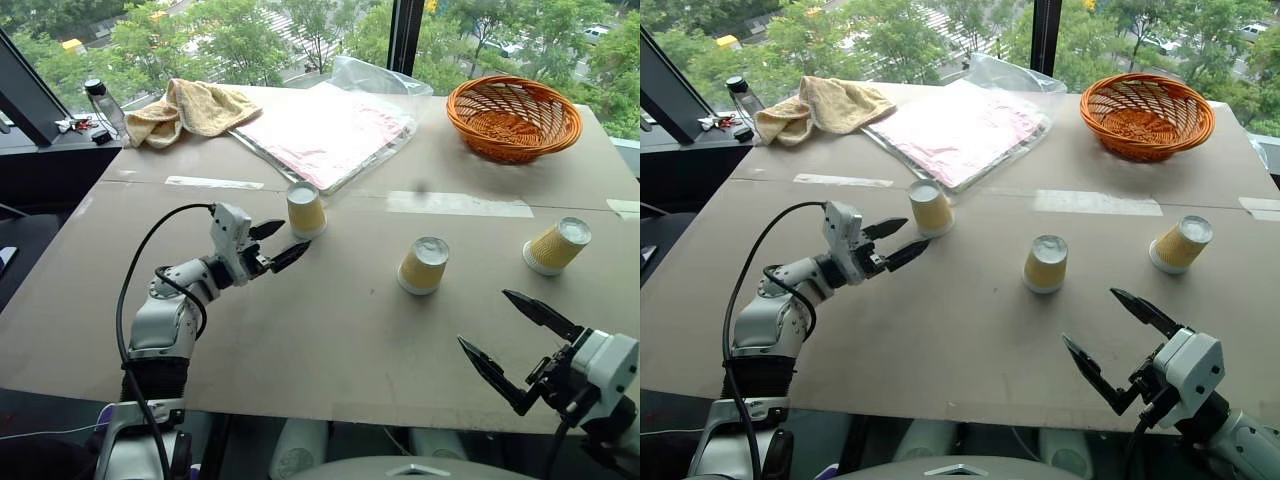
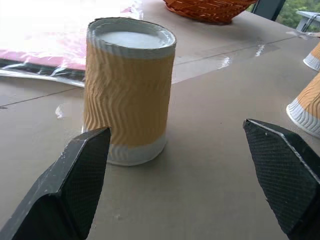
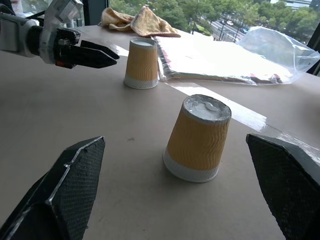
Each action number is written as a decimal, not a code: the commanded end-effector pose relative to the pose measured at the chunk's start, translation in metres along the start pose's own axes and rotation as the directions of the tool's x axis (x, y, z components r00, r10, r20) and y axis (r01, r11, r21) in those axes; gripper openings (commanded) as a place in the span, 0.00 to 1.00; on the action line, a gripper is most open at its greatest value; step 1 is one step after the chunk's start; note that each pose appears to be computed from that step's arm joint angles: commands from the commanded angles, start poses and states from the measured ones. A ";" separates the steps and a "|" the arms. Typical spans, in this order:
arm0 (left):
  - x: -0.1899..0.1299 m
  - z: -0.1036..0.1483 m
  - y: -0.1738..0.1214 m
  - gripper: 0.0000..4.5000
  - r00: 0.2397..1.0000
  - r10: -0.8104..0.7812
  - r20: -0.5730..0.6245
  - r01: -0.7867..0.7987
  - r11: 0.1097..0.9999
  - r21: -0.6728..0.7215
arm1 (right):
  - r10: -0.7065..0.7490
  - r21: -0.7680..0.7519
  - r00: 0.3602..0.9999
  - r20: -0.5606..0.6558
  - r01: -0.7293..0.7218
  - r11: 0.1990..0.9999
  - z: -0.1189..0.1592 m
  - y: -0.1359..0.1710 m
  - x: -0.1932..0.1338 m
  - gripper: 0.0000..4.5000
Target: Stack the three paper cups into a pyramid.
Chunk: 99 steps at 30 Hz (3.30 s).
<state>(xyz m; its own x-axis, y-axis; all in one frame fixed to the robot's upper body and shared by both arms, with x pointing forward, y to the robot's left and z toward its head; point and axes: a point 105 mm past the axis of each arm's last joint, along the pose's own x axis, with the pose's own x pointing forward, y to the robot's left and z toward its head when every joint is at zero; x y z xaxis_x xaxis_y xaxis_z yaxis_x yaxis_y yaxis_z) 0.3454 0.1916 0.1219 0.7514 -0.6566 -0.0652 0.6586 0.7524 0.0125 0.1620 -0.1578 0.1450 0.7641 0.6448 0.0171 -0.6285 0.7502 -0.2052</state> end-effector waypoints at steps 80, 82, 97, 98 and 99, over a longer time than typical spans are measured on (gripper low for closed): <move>-0.033 0.088 -0.144 0.97 0.674 -0.736 0.063 0.732 0.677 0.074 | -0.691 0.081 0.672 -0.267 0.730 0.679 -0.038 -0.212 0.031 1.00; -0.032 0.088 -0.144 0.97 0.686 -0.725 0.064 0.721 0.688 0.078 | -0.683 0.095 0.676 -0.275 0.726 0.681 -0.039 -0.212 0.033 1.00; -0.044 0.078 -0.109 1.00 0.805 -0.563 0.188 0.556 0.826 0.096 | -0.360 0.097 0.932 -0.028 0.361 0.927 0.026 -0.145 0.057 0.44; -0.049 0.073 -0.101 1.00 0.815 -0.546 0.193 0.542 0.837 0.079 | -0.266 0.087 0.964 0.001 0.265 0.960 0.039 -0.128 0.064 0.44; -0.055 0.068 -0.094 1.00 0.821 -0.538 0.194 0.538 0.841 0.053 | -0.182 0.075 0.983 0.018 0.180 0.981 0.049 -0.112 0.070 0.44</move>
<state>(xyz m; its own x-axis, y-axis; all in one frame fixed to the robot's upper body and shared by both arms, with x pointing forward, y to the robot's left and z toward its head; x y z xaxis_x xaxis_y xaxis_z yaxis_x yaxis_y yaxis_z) 0.2467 0.1416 0.1868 0.2707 -0.9559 0.1140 0.9623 0.2718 -0.0061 0.2916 -0.2183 0.1930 0.9310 0.3649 0.0140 -0.3630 0.9289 -0.0733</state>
